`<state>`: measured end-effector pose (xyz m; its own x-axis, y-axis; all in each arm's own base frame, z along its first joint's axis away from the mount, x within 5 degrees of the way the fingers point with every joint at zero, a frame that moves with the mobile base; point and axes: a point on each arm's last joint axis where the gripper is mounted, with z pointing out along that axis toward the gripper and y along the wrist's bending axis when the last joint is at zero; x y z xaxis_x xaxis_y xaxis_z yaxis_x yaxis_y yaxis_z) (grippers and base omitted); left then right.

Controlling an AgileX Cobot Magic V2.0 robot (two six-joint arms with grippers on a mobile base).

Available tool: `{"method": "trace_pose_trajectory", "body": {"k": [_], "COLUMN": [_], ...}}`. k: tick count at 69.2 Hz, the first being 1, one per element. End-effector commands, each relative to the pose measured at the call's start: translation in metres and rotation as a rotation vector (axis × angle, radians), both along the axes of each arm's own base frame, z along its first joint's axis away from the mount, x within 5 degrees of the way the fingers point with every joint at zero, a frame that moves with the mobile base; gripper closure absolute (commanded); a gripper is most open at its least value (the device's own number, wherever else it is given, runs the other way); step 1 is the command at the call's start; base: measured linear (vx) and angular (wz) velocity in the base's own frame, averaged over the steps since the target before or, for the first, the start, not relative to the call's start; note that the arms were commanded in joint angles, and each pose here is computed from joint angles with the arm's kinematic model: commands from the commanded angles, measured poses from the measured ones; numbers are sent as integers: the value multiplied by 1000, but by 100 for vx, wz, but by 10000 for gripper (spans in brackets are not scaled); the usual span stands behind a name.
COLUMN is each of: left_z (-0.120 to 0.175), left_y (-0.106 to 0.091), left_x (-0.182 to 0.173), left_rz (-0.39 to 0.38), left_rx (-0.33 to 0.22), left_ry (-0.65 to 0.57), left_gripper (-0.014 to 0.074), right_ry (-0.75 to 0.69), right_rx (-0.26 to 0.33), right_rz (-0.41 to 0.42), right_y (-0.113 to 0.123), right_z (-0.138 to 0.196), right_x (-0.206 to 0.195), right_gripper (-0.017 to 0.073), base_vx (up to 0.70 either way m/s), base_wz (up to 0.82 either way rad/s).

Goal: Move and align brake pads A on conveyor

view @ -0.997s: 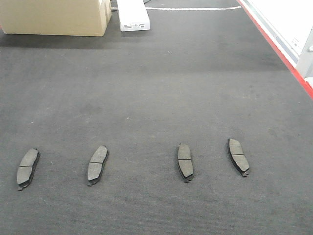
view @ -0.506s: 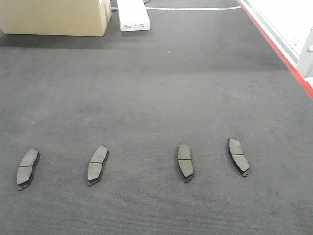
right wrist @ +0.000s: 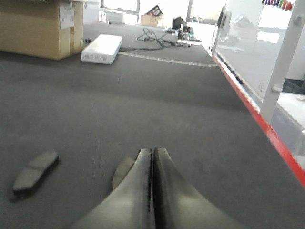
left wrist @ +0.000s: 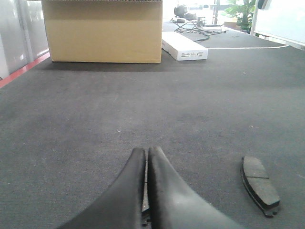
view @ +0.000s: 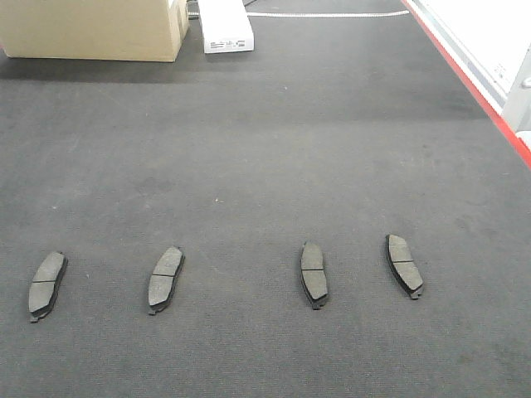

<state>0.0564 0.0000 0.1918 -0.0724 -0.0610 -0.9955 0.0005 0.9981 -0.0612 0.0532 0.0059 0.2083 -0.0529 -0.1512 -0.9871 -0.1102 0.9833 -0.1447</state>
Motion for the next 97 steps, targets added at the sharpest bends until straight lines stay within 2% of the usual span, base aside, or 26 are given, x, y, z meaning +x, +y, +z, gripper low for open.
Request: {"method": "trace_pose_trajectory", "body": {"k": [1, 9, 40, 68, 97], "left_z": [0, 0, 0, 0, 0], "left_y": [0, 0, 0, 0, 0], "left_x": [0, 0, 0, 0, 0], "left_rz": [-5, -5, -5, -5, -5], "left_rx": [-8, -8, -8, -8, -8], "left_ry": [-70, -70, -70, -70, -70], "left_gripper": [599, 599, 599, 599, 599], "right_ry": [-107, -86, -90, -83, -83], "right_rx": [4, 27, -22, 42, 44], "right_rz": [-14, -17, -23, -26, -26], "right_y": [-1, -1, -2, -2, -2], "right_z": [0, -10, -10, -11, -11], "right_x": [1, 2, 3, 3, 3], "right_gripper": [569, 569, 569, 569, 569], "base_vx": [0, 0, 0, 0, 0], "base_wz": [0, 0, 0, 0, 0]}}
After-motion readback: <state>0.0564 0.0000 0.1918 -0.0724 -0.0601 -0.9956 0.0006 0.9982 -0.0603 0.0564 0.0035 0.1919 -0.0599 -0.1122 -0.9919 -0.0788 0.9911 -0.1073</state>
